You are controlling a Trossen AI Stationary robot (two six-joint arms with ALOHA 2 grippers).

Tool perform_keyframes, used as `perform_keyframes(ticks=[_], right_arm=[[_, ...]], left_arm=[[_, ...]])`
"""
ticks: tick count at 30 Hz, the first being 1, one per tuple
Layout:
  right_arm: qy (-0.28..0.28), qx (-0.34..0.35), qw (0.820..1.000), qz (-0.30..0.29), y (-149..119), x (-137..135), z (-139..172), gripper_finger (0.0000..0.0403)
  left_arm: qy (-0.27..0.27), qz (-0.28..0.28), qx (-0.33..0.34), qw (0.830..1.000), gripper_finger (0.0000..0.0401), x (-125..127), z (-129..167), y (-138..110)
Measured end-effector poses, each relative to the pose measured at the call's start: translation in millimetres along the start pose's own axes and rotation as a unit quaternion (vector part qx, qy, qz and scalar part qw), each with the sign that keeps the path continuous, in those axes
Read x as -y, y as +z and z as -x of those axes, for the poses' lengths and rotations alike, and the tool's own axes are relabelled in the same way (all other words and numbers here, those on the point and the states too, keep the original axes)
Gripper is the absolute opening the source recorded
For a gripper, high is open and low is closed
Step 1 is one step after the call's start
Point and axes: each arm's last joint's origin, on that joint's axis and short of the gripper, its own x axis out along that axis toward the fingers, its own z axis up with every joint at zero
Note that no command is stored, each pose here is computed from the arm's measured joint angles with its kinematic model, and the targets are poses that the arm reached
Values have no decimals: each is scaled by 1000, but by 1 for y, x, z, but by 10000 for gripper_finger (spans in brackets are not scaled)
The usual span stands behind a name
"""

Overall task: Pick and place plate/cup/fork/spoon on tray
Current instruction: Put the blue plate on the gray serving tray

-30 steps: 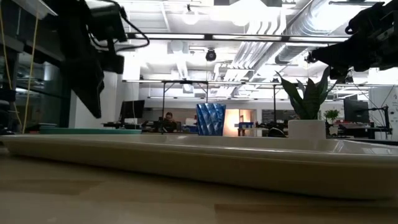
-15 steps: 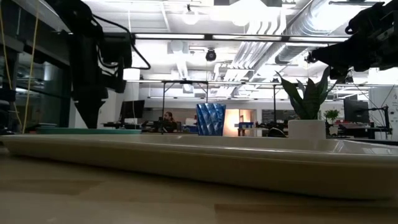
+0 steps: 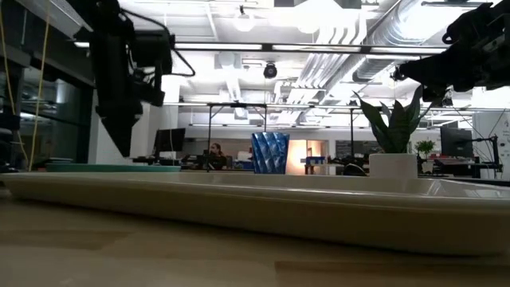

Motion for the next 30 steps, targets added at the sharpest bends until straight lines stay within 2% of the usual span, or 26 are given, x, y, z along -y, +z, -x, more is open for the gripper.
perform_keyframes(ticks=[8,14,19,22,27,30], right_arm=[[0,0,1000,0,0,0,0,0],[0,0,1000,0,0,0,0,0],[0,0,1000,0,0,0,0,0],[0,0,1000,0,0,0,0,0],[0,0,1000,0,0,0,0,0],[0,0,1000,0,0,0,0,0]], left_arm=[[-89,-24,-53,994,225,8,7,-13],[-88,-38,-66,993,225,15,6,-17],[-54,-25,-59,997,225,18,6,-18],[-59,-27,-62,996,225,19,4,-20],[-58,-20,-50,997,225,23,-2,-15],[-54,-35,-63,996,225,26,-11,-11]])
